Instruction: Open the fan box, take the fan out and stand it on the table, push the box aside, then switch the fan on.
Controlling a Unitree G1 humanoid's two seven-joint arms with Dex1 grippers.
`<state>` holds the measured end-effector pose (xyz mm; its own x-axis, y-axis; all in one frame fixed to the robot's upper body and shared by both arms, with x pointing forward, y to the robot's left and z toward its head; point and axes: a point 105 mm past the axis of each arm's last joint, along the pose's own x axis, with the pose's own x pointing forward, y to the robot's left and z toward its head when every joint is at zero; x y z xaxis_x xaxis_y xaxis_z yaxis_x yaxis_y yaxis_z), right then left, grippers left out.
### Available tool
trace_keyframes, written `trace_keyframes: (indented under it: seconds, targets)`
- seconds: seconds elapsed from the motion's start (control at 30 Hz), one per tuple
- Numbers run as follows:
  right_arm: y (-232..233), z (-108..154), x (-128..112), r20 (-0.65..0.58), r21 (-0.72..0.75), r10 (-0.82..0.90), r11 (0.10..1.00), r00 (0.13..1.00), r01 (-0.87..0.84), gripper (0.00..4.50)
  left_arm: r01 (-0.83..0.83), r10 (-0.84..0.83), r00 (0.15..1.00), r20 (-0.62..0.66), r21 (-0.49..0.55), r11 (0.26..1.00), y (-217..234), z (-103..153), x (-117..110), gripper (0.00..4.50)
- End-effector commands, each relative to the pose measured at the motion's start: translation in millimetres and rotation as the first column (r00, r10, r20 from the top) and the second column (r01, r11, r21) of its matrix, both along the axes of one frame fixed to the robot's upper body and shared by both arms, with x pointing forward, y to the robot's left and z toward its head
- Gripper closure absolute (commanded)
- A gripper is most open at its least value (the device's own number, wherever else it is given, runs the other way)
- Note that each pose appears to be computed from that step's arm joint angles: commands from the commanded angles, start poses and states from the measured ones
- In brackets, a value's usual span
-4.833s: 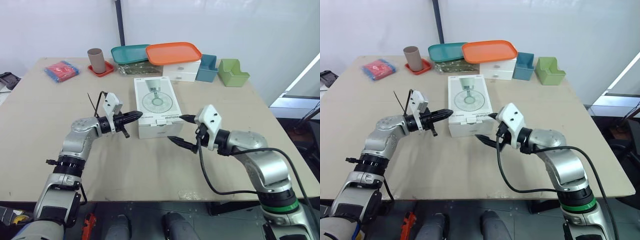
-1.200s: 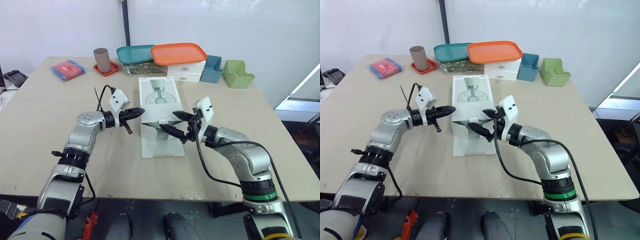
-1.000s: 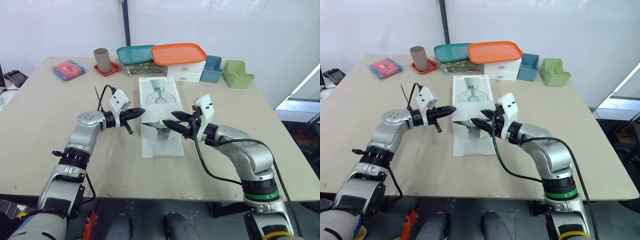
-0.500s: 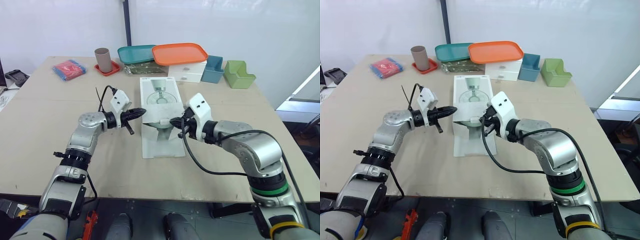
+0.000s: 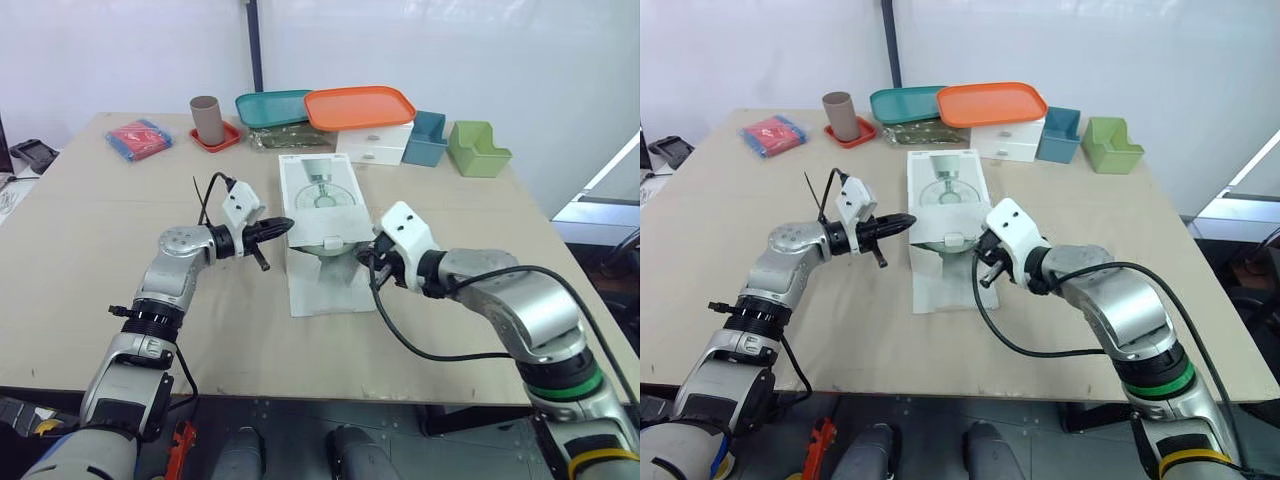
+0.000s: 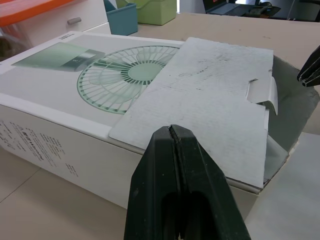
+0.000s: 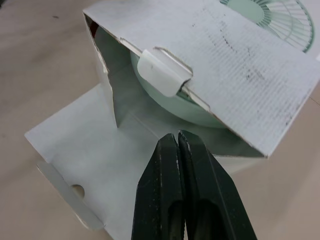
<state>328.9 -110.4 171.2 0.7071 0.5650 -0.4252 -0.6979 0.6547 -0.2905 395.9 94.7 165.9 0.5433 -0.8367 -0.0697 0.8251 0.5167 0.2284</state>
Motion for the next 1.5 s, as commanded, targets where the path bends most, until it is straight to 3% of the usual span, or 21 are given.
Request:
trace_keyframes:
  seconds: [0.03, 0.57, 0.9, 1.17, 1.33, 1.5]
  targets:
    - [-9.1, 7.8, -1.6, 0.039, -0.027, -0.011, 1.0, 0.999, 0.012, 4.46, 0.012, -0.012, 1.0, 0.02, 0.004, 1.0, -1.9, 2.3, -2.3, 4.5]
    - [-58.0, -32.9, 37.4, 0.039, -0.099, -0.239, 0.965, 0.97, 0.241, 4.46, 0.016, -0.016, 1.0, 0.017, 0.004, 1.0, 0.4, 1.4, -5.3, 4.5]
    - [-37.0, -17.3, 63.3, 0.109, 0.03, -0.251, 0.968, 0.962, 0.249, 4.46, 0.007, -0.007, 1.0, 0.01, 0.011, 1.0, 4.7, -1.4, -7.0, 4.5]
    - [-13.5, -14.8, 50.9, 0.052, 0.107, -0.134, 0.986, 0.99, 0.128, 4.46, -0.036, 0.036, 0.999, 0.014, 0.018, 0.999, 16.9, -0.3, -4.2, 4.5]
    - [-11.6, -22.2, 42.6, 0.03, 0.082, -0.107, 0.991, 0.994, 0.105, 4.46, -0.056, 0.056, 0.998, 0.02, 0.029, 0.998, 24.0, 0.7, -1.2, 4.5]
    - [-6.6, -20.4, 39.4, 0.055, 0.134, -0.08, 0.988, 0.995, 0.072, 4.46, -0.063, 0.062, 0.998, 0.017, 0.034, 0.997, 26.0, -0.2, 0.9, 4.5]
